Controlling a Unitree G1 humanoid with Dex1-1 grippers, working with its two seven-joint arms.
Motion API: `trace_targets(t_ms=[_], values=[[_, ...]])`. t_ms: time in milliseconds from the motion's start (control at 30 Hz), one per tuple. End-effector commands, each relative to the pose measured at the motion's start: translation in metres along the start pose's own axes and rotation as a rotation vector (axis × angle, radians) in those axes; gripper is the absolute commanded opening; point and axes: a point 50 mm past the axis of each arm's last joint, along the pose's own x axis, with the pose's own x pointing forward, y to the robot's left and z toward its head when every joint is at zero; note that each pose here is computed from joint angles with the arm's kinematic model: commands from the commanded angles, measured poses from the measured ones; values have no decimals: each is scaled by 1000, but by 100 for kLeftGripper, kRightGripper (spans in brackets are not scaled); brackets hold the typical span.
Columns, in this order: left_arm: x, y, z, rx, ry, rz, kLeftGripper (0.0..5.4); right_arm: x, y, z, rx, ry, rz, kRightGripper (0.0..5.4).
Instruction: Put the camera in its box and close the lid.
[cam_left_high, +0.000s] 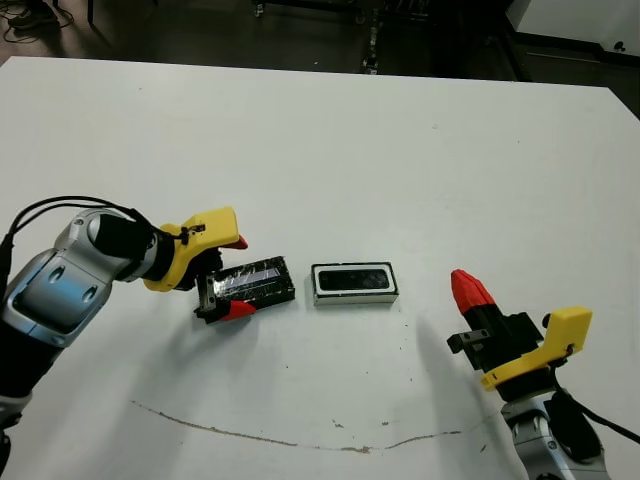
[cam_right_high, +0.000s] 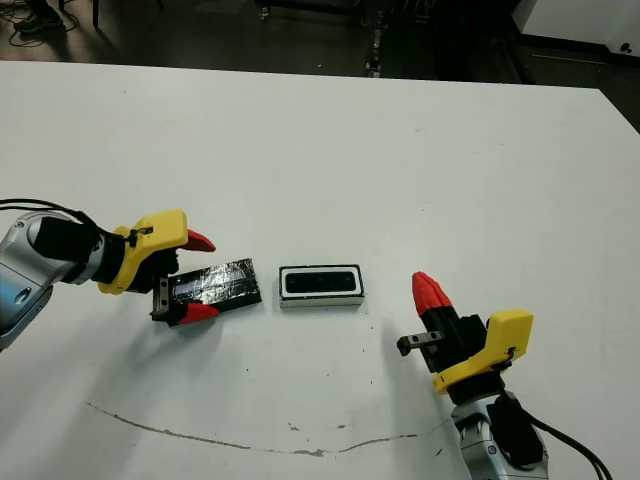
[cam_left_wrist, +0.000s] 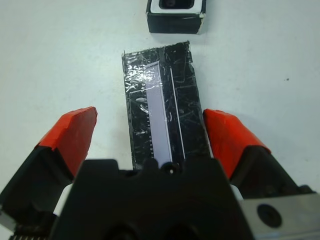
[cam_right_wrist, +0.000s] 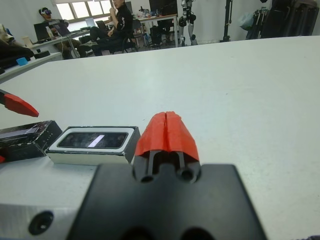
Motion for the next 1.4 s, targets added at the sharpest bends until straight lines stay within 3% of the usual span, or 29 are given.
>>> trace_targets(t_ms=[33,233,333,767,1233,1333,1400], values=[[3,-1,-9,-12,36,0,540,-3,-3,-2,8,14,-8,1],[4,-1,-15,-116,52,49,540,-2,-3,-3,0,11,-4,1],[3,-1,-16,-141,57,60,513,-2,-3,-3,0,11,2,0],[4,-5,-17,-131,22,-29,320,-2,-3,-3,1,20,-1,0],[2,-1,-15,-188,9,-25,316,-1,-2,-2,7,17,3,0],[-3,8,-10,-192,-39,10,316,0,-2,-2,-6,13,4,0],[-9,16,-4,-231,-148,55,316,0,-2,-2,-5,14,5,0]])
